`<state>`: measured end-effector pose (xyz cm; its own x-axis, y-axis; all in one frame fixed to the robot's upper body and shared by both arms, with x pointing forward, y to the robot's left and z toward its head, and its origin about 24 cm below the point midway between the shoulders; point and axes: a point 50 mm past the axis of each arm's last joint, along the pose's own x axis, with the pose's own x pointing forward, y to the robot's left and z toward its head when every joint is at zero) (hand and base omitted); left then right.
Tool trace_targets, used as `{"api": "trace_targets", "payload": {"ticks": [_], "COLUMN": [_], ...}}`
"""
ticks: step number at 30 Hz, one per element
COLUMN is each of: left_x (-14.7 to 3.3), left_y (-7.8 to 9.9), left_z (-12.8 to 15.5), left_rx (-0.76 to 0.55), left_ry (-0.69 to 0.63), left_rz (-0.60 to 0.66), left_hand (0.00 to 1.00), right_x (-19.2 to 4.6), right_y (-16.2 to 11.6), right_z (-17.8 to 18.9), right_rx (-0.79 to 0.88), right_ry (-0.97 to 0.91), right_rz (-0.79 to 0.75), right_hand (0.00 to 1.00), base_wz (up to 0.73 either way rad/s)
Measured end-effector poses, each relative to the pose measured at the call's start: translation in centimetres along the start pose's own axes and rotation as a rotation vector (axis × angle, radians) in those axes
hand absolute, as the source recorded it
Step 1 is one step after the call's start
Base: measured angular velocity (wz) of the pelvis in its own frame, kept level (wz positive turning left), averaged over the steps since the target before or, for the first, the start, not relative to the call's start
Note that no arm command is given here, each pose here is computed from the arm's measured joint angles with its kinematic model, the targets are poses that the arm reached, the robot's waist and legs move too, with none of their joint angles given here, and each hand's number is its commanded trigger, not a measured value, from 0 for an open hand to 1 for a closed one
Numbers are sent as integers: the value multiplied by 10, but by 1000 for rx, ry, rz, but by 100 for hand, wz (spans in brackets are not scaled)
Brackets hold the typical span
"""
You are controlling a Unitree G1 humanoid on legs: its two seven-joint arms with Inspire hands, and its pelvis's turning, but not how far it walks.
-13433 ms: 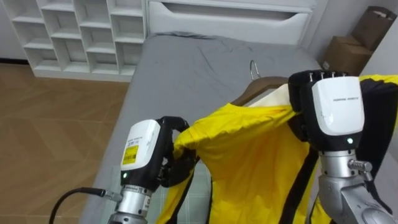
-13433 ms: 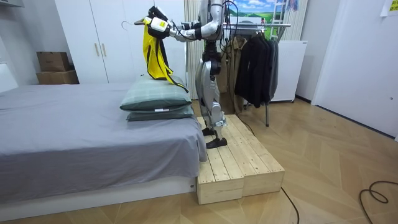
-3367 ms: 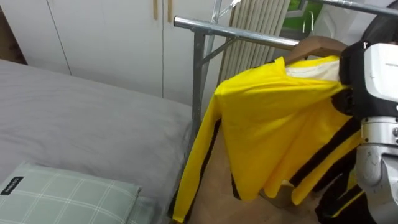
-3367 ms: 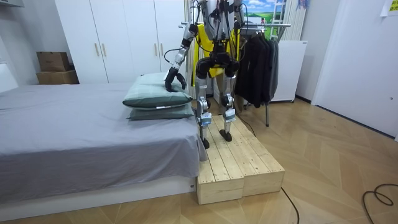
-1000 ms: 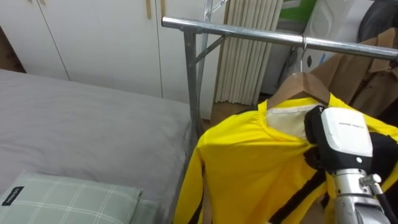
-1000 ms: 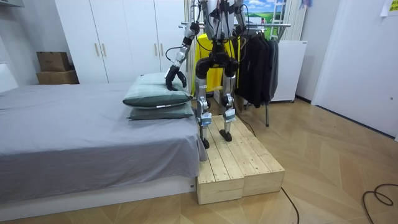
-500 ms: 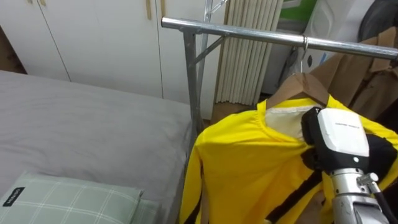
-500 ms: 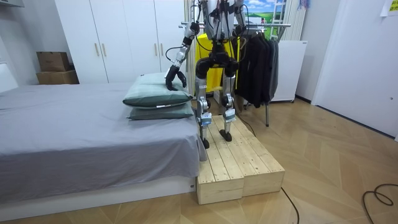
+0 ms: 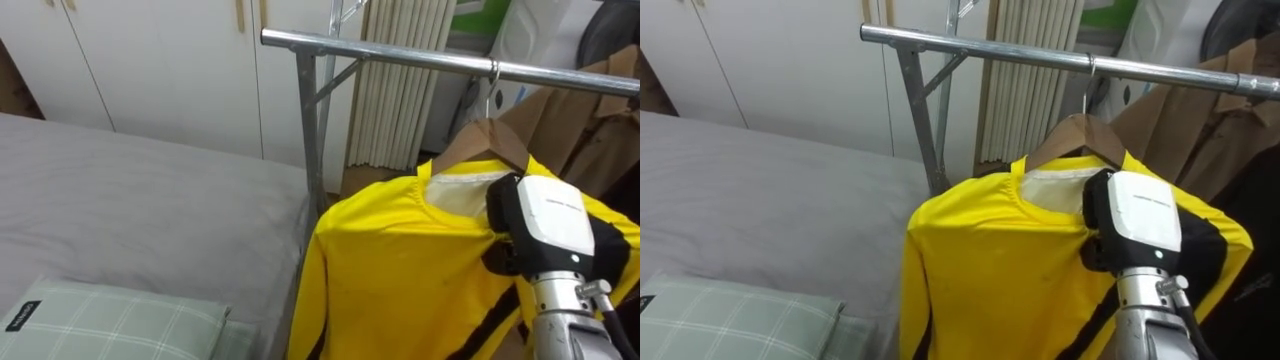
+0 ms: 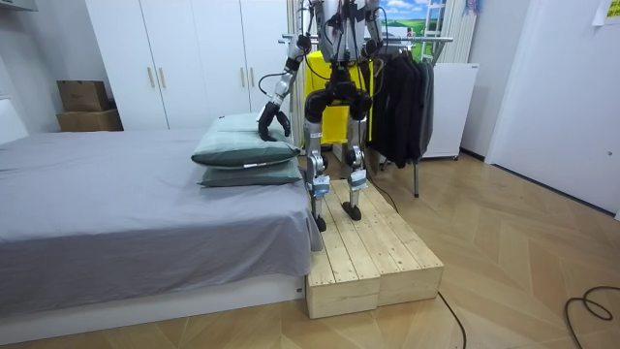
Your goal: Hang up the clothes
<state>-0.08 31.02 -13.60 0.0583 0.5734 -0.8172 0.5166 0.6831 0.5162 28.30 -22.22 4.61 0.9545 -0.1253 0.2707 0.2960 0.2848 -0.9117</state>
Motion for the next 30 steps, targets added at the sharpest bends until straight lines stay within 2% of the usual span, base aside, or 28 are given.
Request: {"api": "trace_targets", "payload": {"ticks": [30], "left_x": [-1], "left_y": [-4], "left_z": [-2], "left_rx": [1], "left_ry": [9], "left_rz": [6], "left_hand": [0], "right_x": [-2], "right_y": [6], "right_z": [-2], "right_rx": [43], "right_ry": [33], "right_rz": [25], "right_hand": [0], "base_wz": [0]}}
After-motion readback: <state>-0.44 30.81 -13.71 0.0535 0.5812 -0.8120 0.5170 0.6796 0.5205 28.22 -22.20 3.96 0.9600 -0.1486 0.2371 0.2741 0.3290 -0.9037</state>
